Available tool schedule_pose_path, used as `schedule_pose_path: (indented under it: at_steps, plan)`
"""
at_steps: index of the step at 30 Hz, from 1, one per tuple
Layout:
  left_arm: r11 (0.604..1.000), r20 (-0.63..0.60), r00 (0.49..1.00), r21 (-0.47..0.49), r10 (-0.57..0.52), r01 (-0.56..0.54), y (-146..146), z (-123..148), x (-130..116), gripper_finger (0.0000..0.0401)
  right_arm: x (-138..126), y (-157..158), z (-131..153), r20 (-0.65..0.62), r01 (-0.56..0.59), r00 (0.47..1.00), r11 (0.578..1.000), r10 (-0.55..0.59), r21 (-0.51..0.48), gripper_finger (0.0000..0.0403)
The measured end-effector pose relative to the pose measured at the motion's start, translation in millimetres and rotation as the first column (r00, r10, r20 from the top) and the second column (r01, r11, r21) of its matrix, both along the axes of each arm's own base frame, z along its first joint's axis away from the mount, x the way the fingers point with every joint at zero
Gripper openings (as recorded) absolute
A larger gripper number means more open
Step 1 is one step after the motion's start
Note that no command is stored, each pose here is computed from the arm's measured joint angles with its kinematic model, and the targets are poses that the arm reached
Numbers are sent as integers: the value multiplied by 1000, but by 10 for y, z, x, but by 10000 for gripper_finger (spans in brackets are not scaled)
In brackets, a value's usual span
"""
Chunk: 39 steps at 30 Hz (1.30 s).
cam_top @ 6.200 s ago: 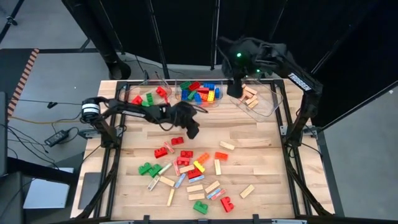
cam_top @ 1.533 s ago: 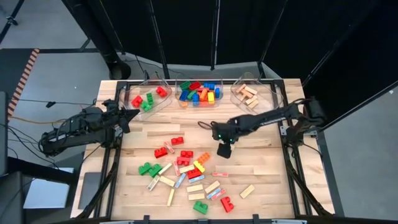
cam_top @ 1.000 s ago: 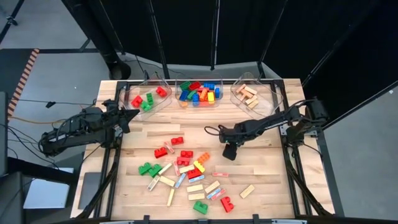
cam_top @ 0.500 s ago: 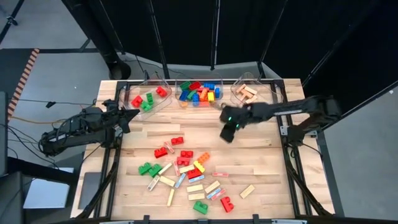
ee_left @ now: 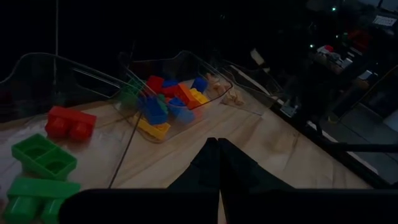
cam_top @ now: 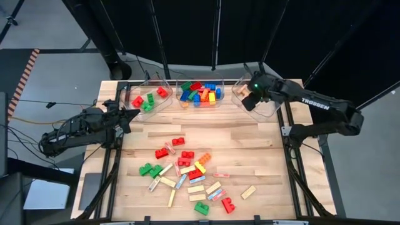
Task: Sort blocks by size
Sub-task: Put the brown wooden block into the right transparent bin
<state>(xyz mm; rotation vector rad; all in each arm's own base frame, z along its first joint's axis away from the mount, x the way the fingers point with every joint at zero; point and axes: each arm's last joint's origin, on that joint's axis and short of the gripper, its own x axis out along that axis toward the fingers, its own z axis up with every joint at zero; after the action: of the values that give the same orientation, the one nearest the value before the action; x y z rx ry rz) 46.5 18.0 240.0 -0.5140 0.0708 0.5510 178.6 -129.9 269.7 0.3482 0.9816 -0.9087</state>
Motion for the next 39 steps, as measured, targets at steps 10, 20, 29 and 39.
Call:
schedule_pose_path:
  at_steps: [10,20,29,39]
  plan:
    - [1000,-1,1000,-10,4,-4,0,-6,-2,2,-1,-51,-22,40,26,999,999,-28,47,292]
    - [1000,-2,1000,-10,4,-4,0,-6,-2,2,438,812,-15,280,-461,880,833,384,307,251]
    - [1000,-2,1000,-10,5,-5,0,-7,-2,2,921,2086,-307,336,-708,698,678,632,197,227]
    - [1000,-6,1000,-11,5,-5,0,-10,-3,2,1157,2627,-1003,286,-643,766,676,577,360,222]
